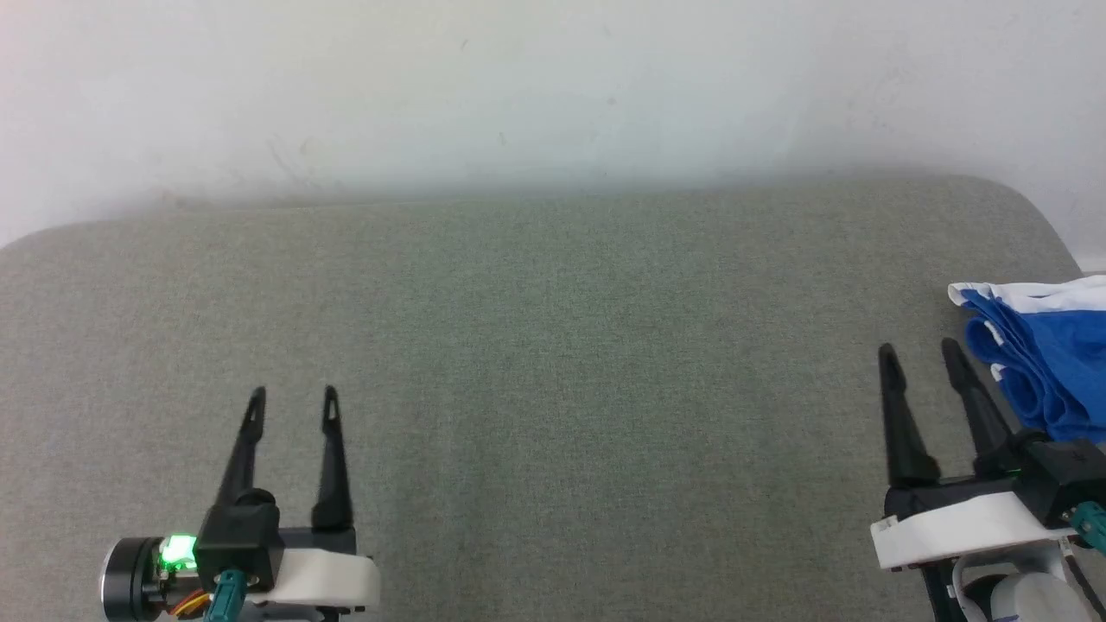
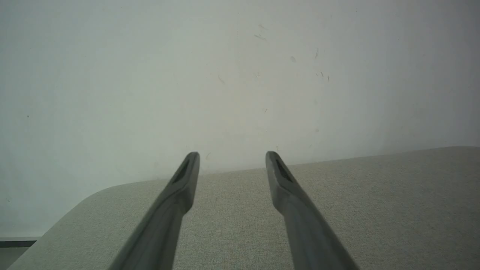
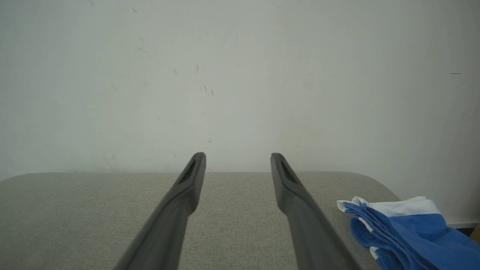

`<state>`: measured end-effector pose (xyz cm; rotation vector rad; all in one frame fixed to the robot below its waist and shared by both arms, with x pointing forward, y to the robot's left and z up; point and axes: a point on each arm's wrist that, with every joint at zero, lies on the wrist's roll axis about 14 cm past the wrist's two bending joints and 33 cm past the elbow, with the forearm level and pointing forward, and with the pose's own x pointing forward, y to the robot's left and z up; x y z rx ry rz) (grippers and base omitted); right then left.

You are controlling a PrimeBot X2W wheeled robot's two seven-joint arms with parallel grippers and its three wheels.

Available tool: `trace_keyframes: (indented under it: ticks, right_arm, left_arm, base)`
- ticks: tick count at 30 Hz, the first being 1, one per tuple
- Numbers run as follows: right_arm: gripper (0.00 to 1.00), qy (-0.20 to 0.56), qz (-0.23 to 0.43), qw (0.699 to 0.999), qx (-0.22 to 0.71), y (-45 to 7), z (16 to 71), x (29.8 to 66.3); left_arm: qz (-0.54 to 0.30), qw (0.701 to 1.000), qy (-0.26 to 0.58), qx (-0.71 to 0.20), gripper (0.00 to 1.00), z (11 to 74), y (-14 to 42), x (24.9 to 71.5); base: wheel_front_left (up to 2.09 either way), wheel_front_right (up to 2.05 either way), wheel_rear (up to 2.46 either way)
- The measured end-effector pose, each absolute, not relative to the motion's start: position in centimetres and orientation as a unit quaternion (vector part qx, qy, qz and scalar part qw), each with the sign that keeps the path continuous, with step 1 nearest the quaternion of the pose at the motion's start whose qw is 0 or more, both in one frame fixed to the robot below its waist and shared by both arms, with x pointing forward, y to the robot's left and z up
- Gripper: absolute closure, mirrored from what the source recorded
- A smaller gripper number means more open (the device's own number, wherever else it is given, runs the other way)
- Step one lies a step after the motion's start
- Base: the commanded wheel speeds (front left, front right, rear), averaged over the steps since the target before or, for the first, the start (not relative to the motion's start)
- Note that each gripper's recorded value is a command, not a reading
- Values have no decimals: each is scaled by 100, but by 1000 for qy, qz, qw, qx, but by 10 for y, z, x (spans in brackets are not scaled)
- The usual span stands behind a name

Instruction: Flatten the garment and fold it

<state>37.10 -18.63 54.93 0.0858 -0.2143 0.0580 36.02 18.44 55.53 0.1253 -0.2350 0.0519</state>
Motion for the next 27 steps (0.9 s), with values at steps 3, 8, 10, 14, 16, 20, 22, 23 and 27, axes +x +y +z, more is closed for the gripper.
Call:
trace_keyframes:
  ticks: [3, 8, 10, 14, 16, 20, 22, 23, 27]
  right_arm:
    - [100, -107, 29, 993, 42, -186, 550, 371]
    - [100, -104, 29, 993, 42, -186, 549, 371]
    - [100, -103, 30, 993, 42, -186, 549, 371]
    - [100, -99, 31, 994, 40, -185, 548, 372]
    - [100, -96, 32, 994, 39, -185, 547, 372]
    - [100, -94, 34, 994, 36, -183, 547, 372]
    - [100, -91, 35, 995, 35, -183, 546, 372]
    - [100, -91, 35, 995, 36, -183, 546, 372]
    - [100, -87, 36, 995, 35, -182, 545, 372]
  left_arm:
    - [25, 991, -117, 63, 100, 555, 184, 360]
    - [26, 991, -112, 62, 100, 554, 184, 360]
    - [26, 991, -112, 62, 100, 554, 185, 360]
    - [24, 992, -107, 61, 100, 552, 184, 361]
    - [24, 992, -105, 59, 100, 552, 184, 361]
    - [22, 993, -101, 58, 100, 551, 184, 361]
    - [23, 993, -98, 57, 100, 550, 184, 361]
    - [23, 993, -98, 57, 100, 550, 184, 361]
    - [21, 994, -94, 55, 100, 549, 183, 361]
  base:
    - [0, 0, 0]
    - [0, 0, 0]
    - [0, 0, 0]
    - [0, 0, 0]
    - [0, 0, 0]
    - [0, 0, 0]
    - [0, 0, 0]
    - [0, 0, 0]
    - [0, 0, 0]
